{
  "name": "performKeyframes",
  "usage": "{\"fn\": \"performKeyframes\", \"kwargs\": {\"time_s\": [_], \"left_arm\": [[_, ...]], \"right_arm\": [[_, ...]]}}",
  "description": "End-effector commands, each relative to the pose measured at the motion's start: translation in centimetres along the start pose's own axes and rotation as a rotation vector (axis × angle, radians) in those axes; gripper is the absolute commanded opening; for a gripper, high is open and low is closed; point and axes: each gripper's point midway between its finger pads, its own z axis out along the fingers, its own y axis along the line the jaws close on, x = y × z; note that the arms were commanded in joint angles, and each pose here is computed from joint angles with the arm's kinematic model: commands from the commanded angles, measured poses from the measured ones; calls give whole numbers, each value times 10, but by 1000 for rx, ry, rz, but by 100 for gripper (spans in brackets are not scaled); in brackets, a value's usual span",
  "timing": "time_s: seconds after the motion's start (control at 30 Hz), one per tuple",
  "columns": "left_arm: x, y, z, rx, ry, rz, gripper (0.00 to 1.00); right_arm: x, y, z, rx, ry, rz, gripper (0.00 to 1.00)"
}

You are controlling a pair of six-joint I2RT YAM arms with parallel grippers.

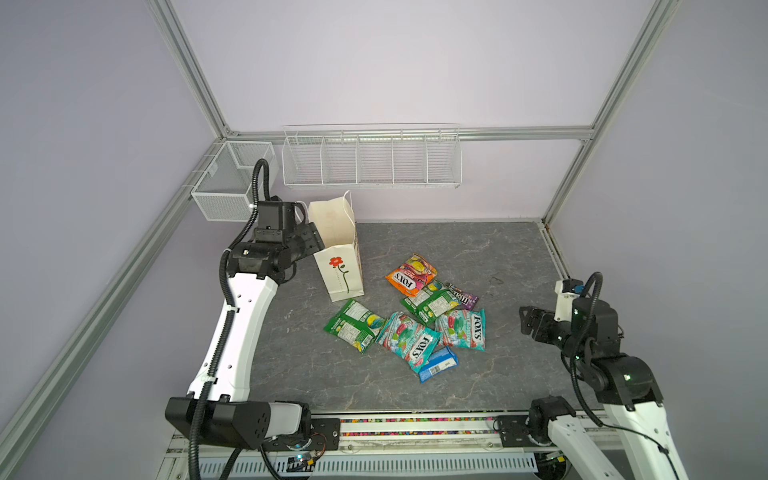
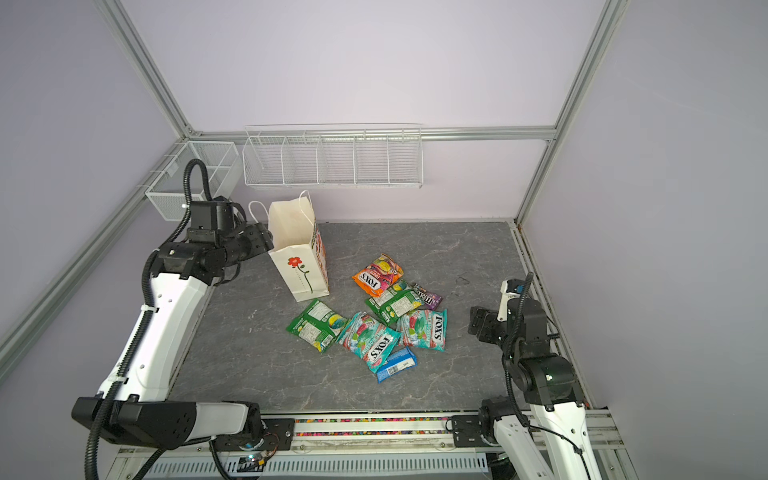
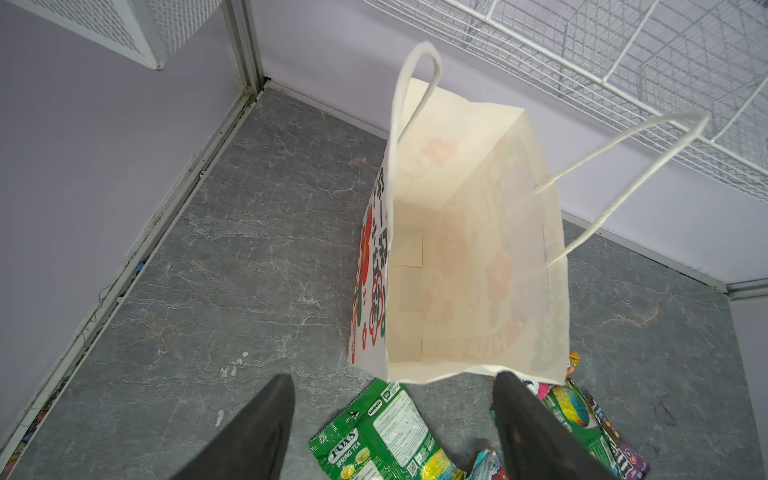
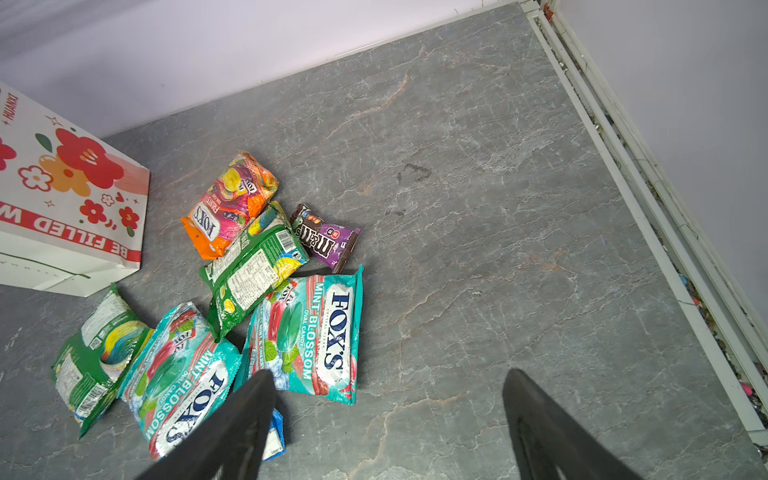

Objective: Place the snacks into the paper bag
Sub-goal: 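Raise the left gripper to the paper bag's rim while the right arm lifts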

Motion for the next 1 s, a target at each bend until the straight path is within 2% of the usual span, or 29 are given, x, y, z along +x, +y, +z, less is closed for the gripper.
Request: {"fn": "performKeyframes", "kwargs": {"time_s": [0.0, 0.27, 0.47, 0.53, 0.77, 0.9, 0.97], "left_arm": [[5, 5, 11, -52, 54, -4, 74], [-3, 16, 50, -131, 93, 1, 65], [0, 24, 74, -146, 136, -5, 52], [3, 25, 81, -150, 154, 3, 46], [5, 23, 92, -145, 169, 22, 15], [1, 25, 94, -166, 174, 41, 2], [-3, 27, 91, -187, 172, 55, 0]], "right_arm": [[1, -1, 0, 5, -12, 9, 88], [2, 3, -2, -13, -12, 2, 89], [2, 3, -3, -15, -18, -1, 89], [2, 3, -3, -14, -17, -3, 88], [2, 4, -3, -18, -19, -5, 88], [3, 4, -3, -16, -17, -6, 88], [2, 4, -3, -15, -18, -6, 88]]}}
